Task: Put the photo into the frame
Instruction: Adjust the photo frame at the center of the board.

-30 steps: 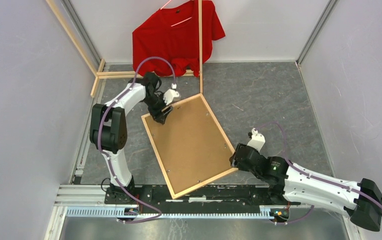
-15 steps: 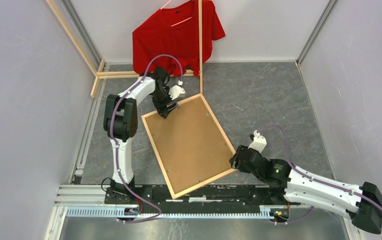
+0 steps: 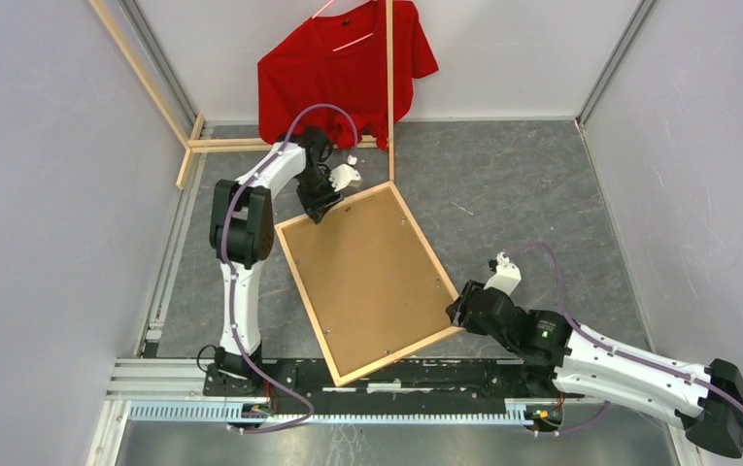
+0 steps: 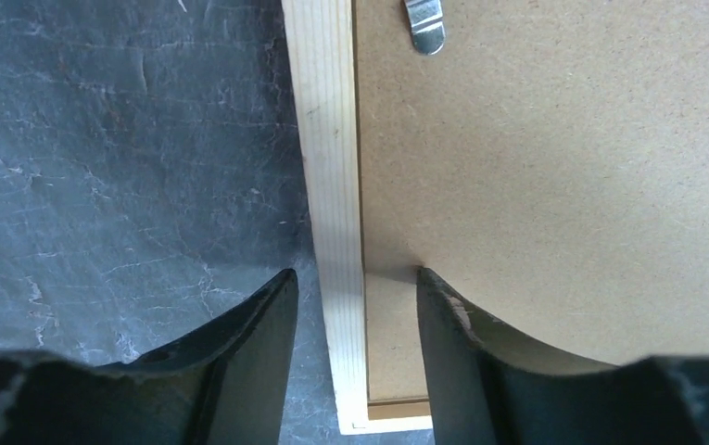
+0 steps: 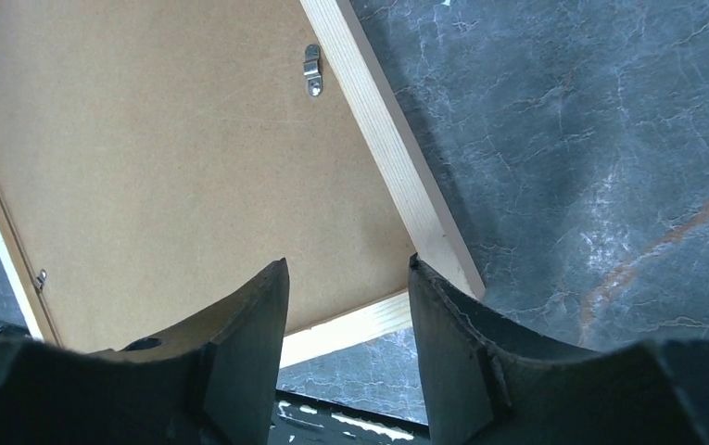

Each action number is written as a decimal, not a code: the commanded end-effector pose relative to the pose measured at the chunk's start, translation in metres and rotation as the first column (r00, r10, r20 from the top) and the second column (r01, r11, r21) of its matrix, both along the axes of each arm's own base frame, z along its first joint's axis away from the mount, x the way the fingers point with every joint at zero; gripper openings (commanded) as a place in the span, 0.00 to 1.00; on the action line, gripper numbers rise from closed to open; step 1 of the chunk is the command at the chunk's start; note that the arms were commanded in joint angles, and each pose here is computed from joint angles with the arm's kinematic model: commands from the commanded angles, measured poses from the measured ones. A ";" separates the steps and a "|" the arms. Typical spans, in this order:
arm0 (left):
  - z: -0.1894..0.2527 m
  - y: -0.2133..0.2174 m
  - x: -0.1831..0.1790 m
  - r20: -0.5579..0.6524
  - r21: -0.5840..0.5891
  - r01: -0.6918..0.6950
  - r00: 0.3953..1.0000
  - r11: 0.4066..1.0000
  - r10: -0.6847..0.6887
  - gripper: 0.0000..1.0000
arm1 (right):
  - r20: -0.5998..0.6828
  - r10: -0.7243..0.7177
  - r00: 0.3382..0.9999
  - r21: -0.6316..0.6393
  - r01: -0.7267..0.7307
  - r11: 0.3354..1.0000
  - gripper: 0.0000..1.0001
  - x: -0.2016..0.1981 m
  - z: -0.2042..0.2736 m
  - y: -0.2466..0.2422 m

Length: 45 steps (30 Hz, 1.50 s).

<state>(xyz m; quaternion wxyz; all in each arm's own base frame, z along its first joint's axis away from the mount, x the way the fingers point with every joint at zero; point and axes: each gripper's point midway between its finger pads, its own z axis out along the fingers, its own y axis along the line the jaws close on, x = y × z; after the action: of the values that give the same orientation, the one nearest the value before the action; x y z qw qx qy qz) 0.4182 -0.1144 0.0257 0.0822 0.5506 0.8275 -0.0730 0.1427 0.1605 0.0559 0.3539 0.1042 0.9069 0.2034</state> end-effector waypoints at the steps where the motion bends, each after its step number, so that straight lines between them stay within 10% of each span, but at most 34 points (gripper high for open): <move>1: -0.002 0.003 -0.003 -0.058 0.000 0.048 0.997 0.999 -0.048 0.55 | 0.012 -0.025 1.000 0.023 0.025 0.999 0.56 0.002 0.003 -0.002; 7: 0.006 -0.003 -0.003 -0.070 -0.024 0.037 0.997 0.999 -0.039 0.23 | 0.019 -0.037 0.999 0.030 0.037 0.999 0.55 0.002 0.004 -0.005; 15: 0.064 -0.037 -0.006 0.051 -0.079 0.095 0.995 0.992 -0.091 0.06 | 0.033 -0.039 0.999 0.037 0.038 0.999 0.55 0.004 0.006 -0.004; 27: 0.099 -0.045 -0.008 0.157 -0.057 0.083 0.985 0.995 -0.073 0.02 | 0.034 -0.038 0.999 0.051 0.036 0.998 0.54 0.003 0.004 -0.004; 45: 0.037 0.106 -0.054 0.101 0.065 -0.366 0.928 0.928 0.359 0.02 | 0.011 -0.001 1.000 0.098 0.000 0.995 0.66 0.001 0.008 0.013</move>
<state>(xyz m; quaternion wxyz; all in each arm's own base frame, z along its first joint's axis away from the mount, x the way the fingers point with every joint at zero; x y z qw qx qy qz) 0.3781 -0.0034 0.0616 0.1065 0.4353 0.8940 0.0064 0.1410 0.1598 0.0563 0.3553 0.1151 0.9010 0.2208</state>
